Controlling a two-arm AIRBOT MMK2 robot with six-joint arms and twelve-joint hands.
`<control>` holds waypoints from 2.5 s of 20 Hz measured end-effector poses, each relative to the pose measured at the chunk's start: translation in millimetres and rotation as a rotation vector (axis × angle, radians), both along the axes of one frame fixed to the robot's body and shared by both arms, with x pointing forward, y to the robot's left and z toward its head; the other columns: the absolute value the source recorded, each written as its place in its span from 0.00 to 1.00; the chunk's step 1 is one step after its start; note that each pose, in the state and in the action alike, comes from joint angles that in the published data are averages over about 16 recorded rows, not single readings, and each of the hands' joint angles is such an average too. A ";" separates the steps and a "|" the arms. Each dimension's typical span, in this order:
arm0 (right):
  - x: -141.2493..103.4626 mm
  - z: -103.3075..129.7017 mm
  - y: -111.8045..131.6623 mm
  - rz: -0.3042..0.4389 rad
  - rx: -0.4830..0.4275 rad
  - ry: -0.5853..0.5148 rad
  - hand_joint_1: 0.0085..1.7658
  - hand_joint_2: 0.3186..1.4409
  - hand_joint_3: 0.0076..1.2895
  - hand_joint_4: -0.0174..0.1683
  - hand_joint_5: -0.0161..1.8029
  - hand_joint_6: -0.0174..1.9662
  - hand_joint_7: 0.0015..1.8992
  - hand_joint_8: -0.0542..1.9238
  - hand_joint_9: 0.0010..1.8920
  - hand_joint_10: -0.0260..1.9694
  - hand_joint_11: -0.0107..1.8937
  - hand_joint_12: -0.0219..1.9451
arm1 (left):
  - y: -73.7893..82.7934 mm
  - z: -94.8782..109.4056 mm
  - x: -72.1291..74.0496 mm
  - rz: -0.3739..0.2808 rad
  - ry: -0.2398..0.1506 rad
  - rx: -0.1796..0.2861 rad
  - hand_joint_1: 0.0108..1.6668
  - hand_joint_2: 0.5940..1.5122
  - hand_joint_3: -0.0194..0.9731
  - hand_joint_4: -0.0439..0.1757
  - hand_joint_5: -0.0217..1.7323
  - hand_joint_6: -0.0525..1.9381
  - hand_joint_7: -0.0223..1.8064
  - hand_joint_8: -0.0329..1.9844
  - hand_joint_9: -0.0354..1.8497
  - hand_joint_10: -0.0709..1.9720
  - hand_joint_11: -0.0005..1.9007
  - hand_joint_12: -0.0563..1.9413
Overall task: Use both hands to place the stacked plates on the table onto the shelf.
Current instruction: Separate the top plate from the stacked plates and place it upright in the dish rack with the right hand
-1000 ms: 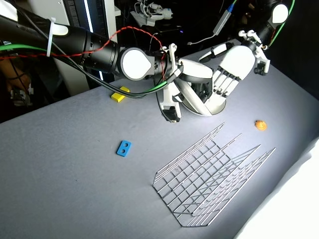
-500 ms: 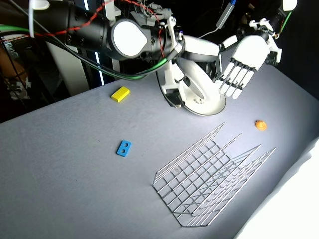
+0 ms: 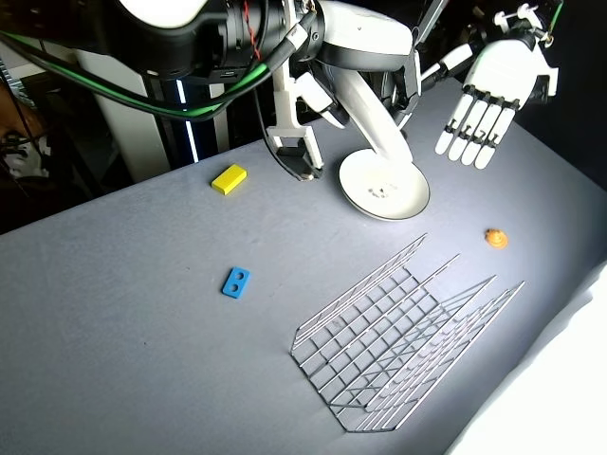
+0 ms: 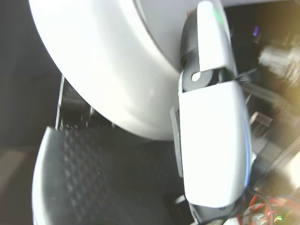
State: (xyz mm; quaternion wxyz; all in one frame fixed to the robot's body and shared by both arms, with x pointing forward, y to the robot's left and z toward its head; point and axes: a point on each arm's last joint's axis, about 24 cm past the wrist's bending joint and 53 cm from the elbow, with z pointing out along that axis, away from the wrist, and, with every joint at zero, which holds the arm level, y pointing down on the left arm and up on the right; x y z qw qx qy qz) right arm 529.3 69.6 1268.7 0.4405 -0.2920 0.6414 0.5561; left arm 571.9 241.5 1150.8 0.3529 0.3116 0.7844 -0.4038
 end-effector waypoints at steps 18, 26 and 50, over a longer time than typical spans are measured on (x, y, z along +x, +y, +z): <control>89.9 19.6 -56.4 -0.182 0.091 0.640 0.68 0.59 0.01 0.12 0.55 0.46 0.60 0.41 0.72 0.03 0.48 0.57 | -4.1 12.5 -30.5 -0.084 0.005 -0.011 0.01 0.46 0.03 0.22 0.02 0.03 0.02 0.02 0.03 0.04 0.01 0.03; 140.7 12.9 -77.8 -0.309 0.083 0.717 0.69 0.59 0.01 0.11 0.55 0.46 0.60 0.41 0.72 0.02 0.48 0.57 | -2.9 8.9 -31.5 -0.084 0.012 0.001 0.01 0.46 0.03 0.22 0.02 0.03 0.02 0.02 0.03 0.04 0.01 0.03; 227.6 -28.0 -106.7 -0.506 -0.019 0.602 0.69 0.60 0.00 0.11 0.54 0.47 0.59 0.44 0.72 0.02 0.47 0.57 | 0.8 2.2 -59.9 -0.206 0.045 0.036 0.01 0.46 0.03 0.22 0.02 0.03 0.02 0.02 0.03 0.04 0.01 0.03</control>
